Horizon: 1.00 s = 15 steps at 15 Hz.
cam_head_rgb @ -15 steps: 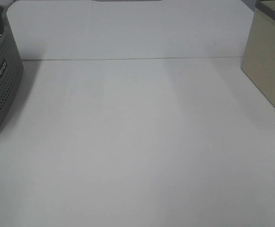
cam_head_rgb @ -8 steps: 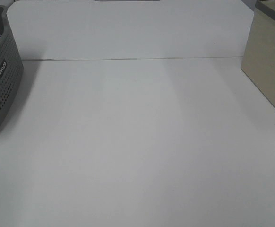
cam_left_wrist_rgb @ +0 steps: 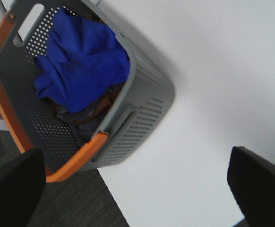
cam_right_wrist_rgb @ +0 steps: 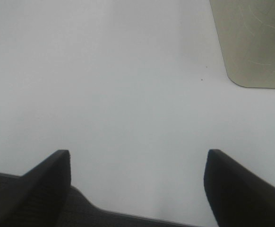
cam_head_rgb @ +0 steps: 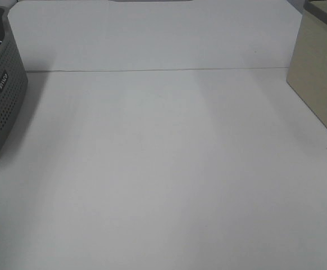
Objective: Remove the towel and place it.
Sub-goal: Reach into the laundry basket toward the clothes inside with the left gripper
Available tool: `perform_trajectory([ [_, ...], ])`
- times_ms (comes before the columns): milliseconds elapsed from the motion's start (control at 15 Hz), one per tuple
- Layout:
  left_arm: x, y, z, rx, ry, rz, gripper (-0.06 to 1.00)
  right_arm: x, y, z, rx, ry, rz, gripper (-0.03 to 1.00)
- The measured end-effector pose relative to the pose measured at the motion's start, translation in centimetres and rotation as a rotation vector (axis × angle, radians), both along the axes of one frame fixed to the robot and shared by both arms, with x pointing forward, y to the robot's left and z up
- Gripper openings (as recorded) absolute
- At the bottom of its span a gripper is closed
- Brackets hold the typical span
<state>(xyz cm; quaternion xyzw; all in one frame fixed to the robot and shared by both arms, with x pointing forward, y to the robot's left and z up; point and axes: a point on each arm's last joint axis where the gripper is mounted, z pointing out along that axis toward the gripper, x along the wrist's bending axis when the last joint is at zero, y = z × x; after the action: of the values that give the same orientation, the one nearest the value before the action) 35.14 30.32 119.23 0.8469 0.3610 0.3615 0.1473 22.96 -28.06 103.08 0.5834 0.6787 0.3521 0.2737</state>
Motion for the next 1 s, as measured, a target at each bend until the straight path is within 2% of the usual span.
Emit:
perform_trajectory([
  [267, 6.8, 0.1, 3.1, 0.062, 0.019, -0.062, 0.99, 0.0, 0.0, 0.0, 0.0, 0.0, 0.0, 0.77],
  [400, 11.6, 0.4, 2.9, 0.125, 0.078, -0.092, 0.99, 0.0, 0.0, 0.0, 0.0, 0.0, 0.0, 0.77],
  [533, 16.0, 1.4, 2.1, 0.192, 0.133, -0.071, 0.99, 0.0, 0.0, 0.0, 0.0, 0.0, 0.0, 0.77],
  [667, 20.0, 2.9, 0.8, 0.223, 0.183, -0.056, 0.99, 0.0, 0.0, 0.0, 0.0, 0.0, 0.0, 0.77],
  [733, 22.6, 4.2, -1.0, 0.252, 0.238, -0.07, 0.99, 0.0, 0.0, 0.0, 0.0, 0.0, 0.0, 0.77],
  [867, 25.3, 6.6, -3.9, 0.296, 0.322, -0.1, 0.99, 0.0, 0.0, 0.0, 0.0, 0.0, 0.0, 0.77],
  [1000, 27.7, 8.7, -7.3, 0.339, 0.362, -0.137, 0.99, 0.0, 0.0, 0.0, 0.0, 0.0, 0.0, 0.77],
])
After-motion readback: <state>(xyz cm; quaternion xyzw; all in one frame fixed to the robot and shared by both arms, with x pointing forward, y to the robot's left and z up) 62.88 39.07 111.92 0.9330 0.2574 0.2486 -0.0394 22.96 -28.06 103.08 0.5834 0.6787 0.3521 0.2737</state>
